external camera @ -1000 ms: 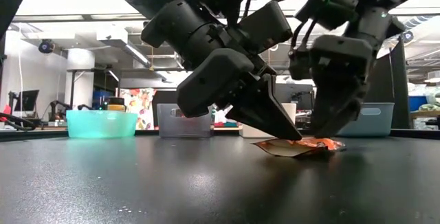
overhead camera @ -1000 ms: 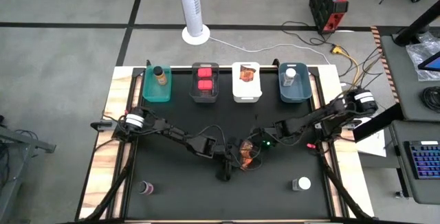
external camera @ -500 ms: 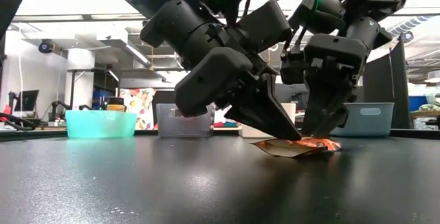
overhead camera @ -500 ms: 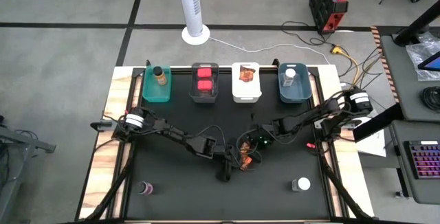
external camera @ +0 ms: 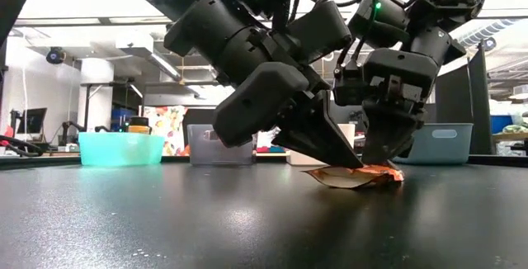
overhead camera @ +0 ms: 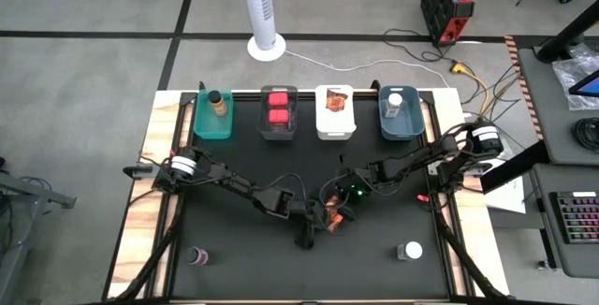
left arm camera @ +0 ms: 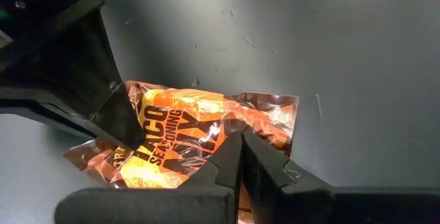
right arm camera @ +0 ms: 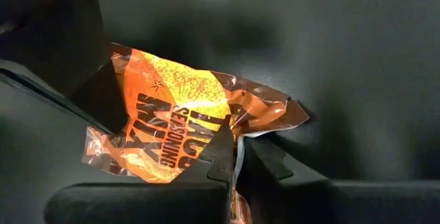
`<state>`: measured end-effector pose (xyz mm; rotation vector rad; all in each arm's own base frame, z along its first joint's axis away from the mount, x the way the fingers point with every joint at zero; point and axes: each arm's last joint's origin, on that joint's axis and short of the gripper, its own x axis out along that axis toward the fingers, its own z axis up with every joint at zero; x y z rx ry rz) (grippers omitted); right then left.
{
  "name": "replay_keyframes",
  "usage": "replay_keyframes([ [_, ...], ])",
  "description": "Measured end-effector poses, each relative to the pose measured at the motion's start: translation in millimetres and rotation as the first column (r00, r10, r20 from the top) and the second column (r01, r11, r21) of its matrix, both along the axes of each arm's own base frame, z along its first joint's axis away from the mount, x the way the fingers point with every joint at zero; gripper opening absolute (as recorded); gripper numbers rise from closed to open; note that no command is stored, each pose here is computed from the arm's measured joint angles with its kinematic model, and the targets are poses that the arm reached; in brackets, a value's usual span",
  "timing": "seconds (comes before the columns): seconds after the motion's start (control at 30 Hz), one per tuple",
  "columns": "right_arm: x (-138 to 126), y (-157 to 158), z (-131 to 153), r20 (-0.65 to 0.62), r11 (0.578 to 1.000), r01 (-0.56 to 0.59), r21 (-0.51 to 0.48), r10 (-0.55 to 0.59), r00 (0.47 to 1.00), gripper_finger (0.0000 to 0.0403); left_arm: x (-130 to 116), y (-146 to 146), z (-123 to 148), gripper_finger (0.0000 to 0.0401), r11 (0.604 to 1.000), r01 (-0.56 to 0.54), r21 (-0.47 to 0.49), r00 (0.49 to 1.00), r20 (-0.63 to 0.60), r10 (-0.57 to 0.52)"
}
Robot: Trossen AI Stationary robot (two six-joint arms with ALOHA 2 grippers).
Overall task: Sort spices by type
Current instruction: Put the orange seasoning pack into the white bin
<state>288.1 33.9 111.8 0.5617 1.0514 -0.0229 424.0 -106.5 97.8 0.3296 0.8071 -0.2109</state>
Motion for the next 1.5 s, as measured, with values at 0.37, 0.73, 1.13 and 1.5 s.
replay_keyframes([
  [0.37,-16,-6,36,0.009,1.000,0.013,-0.007,-0.013,1.000,0.0009,-3,1,23,0.0000,1.000,-0.024,0.002,0.999,0.040,0.023],
  [0.73,-45,-12,79,0.060,0.993,0.043,-0.106,-0.037,0.998,0.0009,-8,-1,44,0.0000,1.000,-0.008,-0.018,0.999,0.050,0.009],
  [1.13,-47,-22,167,-0.044,0.860,-0.008,-0.510,-0.017,0.999,0.0009,-36,0,110,0.0000,0.999,0.000,0.041,0.993,0.119,-0.005],
  [1.5,-2,-53,209,-0.265,0.532,-0.335,-0.778,0.206,0.942,0.0009,-121,14,163,0.0000,0.977,-0.214,0.004,0.921,0.333,0.200],
])
